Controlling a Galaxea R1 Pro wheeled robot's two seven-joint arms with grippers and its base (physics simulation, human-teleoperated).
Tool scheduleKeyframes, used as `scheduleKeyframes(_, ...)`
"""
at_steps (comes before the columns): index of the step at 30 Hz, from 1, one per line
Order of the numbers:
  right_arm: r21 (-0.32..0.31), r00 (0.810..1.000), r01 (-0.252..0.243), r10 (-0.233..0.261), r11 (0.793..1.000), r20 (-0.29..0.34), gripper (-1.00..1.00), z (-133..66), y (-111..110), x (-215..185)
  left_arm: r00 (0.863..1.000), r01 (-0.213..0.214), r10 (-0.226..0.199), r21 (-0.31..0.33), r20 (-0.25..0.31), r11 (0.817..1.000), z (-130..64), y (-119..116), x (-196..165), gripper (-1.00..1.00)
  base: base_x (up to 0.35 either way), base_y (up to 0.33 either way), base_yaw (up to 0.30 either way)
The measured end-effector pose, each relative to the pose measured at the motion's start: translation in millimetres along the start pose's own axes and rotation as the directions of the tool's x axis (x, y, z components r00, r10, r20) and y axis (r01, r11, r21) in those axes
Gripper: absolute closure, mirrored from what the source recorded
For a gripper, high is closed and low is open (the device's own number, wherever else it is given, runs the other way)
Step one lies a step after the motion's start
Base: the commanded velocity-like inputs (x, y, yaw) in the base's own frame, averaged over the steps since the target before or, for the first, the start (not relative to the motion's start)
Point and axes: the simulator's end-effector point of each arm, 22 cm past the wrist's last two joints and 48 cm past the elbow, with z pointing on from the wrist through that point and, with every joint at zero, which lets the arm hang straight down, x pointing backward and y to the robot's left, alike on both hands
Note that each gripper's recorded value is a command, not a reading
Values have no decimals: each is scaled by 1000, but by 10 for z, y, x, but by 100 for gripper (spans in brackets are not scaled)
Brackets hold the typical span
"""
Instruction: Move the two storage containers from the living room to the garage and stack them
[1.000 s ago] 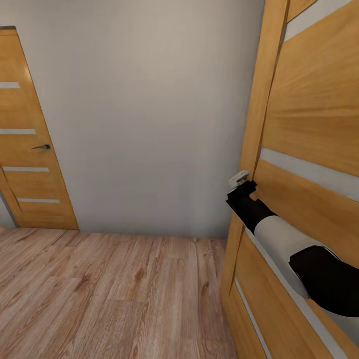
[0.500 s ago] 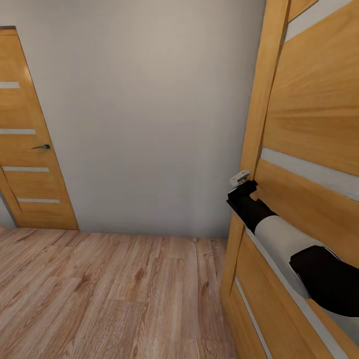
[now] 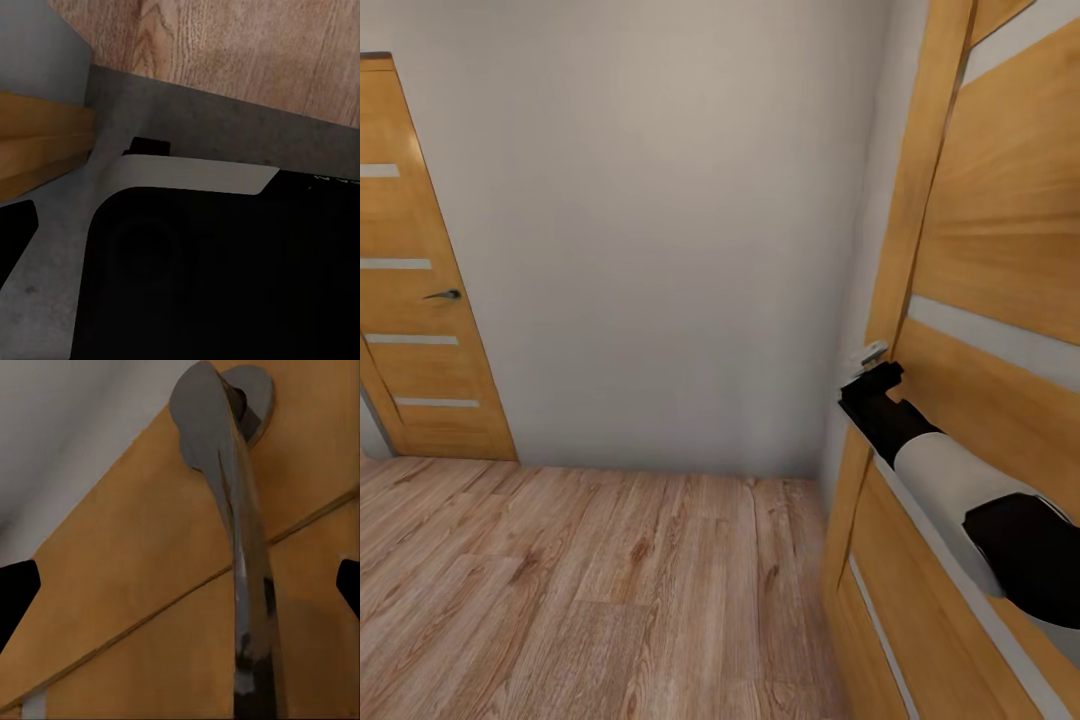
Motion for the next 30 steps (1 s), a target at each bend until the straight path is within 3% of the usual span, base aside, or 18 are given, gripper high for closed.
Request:
scheduleKeyframes(9, 26, 997, -58, 59, 998, -53, -100, 152, -301, 289, 1000, 0, 0, 0, 0, 1000, 0, 1, 0, -100, 0, 0, 0)
scheduleKeyframes(30, 25, 997, -47, 48, 999, -63, -100, 143, -298, 297, 1000, 0, 0, 0, 0, 1000, 0, 0, 0, -100, 0, 0, 0)
